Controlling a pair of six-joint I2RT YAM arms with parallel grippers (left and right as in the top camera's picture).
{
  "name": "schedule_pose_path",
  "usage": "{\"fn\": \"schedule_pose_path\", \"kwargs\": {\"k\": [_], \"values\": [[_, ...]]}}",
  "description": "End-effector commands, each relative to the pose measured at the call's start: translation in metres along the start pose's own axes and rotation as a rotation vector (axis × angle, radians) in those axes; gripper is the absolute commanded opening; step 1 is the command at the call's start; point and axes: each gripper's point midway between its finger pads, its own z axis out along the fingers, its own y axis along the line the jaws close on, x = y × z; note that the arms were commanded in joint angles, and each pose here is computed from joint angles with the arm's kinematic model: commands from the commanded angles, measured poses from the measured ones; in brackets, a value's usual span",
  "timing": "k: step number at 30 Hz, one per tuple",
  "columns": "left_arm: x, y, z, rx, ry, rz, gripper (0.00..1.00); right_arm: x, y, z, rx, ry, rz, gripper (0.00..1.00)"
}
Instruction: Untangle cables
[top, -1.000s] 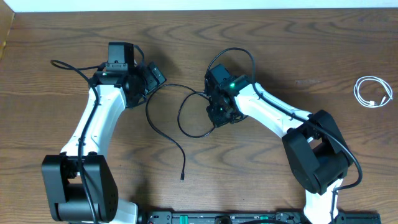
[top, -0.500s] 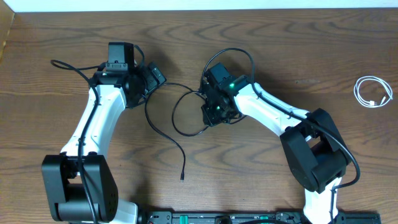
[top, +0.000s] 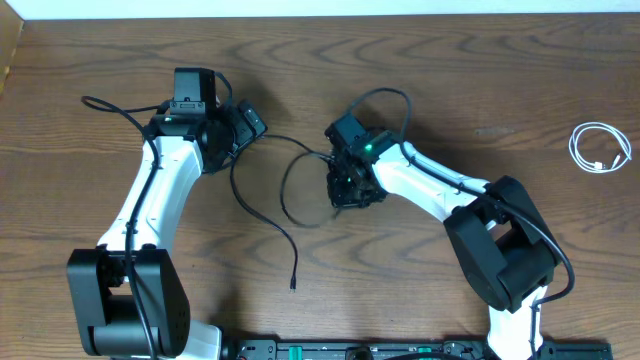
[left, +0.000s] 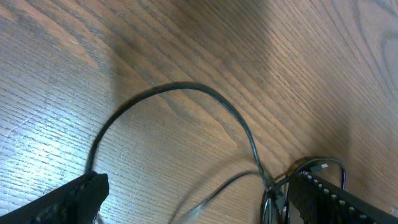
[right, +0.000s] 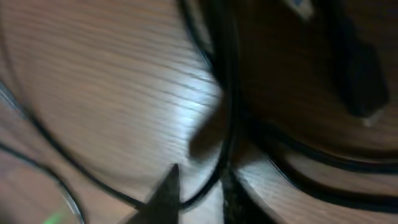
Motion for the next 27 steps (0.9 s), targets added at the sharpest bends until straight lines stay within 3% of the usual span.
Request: {"fn": "schedule_pose_path", "kwargs": {"k": [1, 8, 11, 20, 21, 24, 27], "values": [[0.003, 0.008, 0.004, -0.025, 0.008, -0.001, 0.98, -0.001, -0.008, 0.003, 0.036, -0.012, 0.079, 0.01], [0.003, 0.008, 0.004, -0.025, 0.008, -0.001, 0.98, -0.019, -0.003, -0.03, 0.037, -0.106, -0.169, 0.02], [0.003, 0.008, 0.004, -0.025, 0.008, -0.001, 0.98, -0.029, -0.018, -0.037, 0.138, -0.162, -0.19, 0.09], [0.003, 0.008, 0.004, -0.025, 0.008, -0.001, 0.98, -0.044, -0.028, -0.04, 0.228, -0.224, -0.265, 0.06], [0.003, 0.008, 0.004, -0.025, 0.008, -0.001, 0.98, -0.043, -0.028, -0.039, 0.224, -0.22, -0.264, 0.08], [0.003, 0.008, 0.004, -0.025, 0.008, -0.001, 0.98, -0.034, -0.017, -0.035, 0.146, -0.176, -0.268, 0.28], [0.003, 0.008, 0.004, -0.025, 0.008, -0.001, 0.98, -0.028, -0.005, -0.033, 0.076, -0.15, -0.267, 0.3]]}}
